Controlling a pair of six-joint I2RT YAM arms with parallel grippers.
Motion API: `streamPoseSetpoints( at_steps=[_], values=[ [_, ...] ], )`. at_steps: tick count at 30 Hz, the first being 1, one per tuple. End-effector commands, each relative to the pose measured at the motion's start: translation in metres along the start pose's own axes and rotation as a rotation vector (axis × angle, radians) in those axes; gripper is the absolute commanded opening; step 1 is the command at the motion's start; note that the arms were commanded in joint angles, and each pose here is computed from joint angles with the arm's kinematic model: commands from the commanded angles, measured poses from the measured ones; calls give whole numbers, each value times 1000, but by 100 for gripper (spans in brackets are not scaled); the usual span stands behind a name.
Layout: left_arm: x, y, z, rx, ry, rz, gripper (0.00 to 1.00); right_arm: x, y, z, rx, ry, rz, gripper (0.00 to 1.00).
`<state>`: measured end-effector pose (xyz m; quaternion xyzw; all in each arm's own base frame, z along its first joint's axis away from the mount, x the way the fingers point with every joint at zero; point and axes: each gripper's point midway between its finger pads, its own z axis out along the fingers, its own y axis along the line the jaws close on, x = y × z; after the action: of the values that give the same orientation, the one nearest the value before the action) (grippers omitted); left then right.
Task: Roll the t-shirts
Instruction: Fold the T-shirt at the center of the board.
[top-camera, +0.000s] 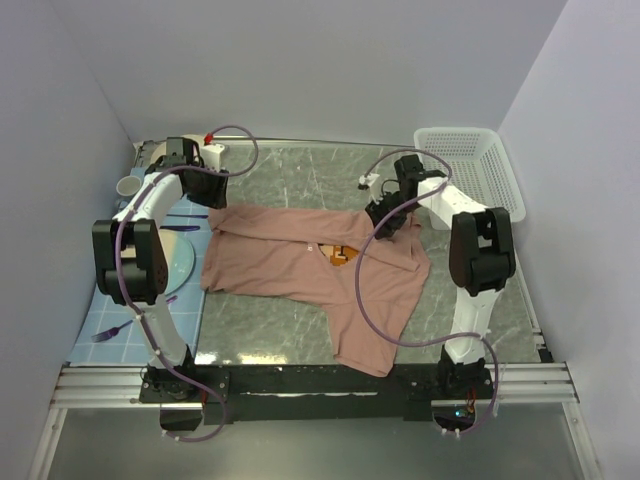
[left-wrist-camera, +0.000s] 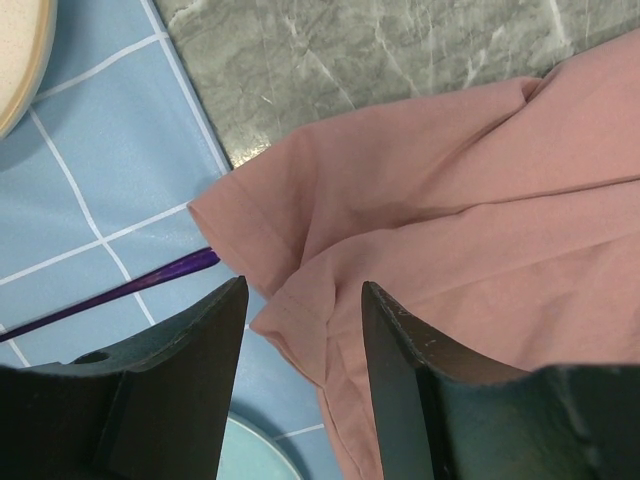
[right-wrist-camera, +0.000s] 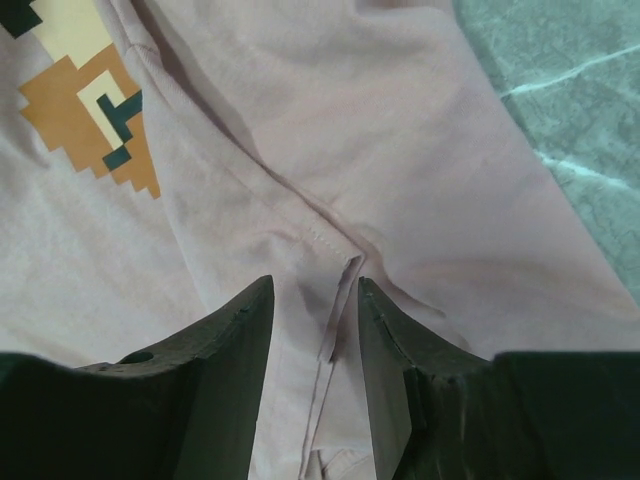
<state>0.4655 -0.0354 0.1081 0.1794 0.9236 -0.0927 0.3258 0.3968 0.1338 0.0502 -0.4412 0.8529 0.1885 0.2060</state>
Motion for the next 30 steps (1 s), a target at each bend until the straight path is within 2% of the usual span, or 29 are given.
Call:
streamPoseSetpoints(
  at_steps=[1,6,8,12,18,26,29,30],
  values=[
    [-18,-1,-19,-21,-61,25,55,-13,-1,2,-2,-18,-3,47],
    [-17,0,-21,-28,-57,29,55,-13,-3,12,-14,-2,-2,45],
    [-16,1,-22,-34,-56,31,55,-11,-2,15,-19,8,-7,40],
    [-13,0,-23,-35,-52,34,55,-18,-1,6,9,-9,-46,19],
    [-17,1,-23,-39,-68,36,55,-35,15,-26,70,-79,-128,7],
    [-24,1,-25,-34,-93,42,55,-23,78,-28,-16,-48,-165,6],
    [-24,0,-26,-34,-97,45,55,-12,107,-21,-85,-7,-160,9],
    [-21,-2,-25,-30,-93,44,55,-11,118,-19,-114,6,-169,13]
  ],
)
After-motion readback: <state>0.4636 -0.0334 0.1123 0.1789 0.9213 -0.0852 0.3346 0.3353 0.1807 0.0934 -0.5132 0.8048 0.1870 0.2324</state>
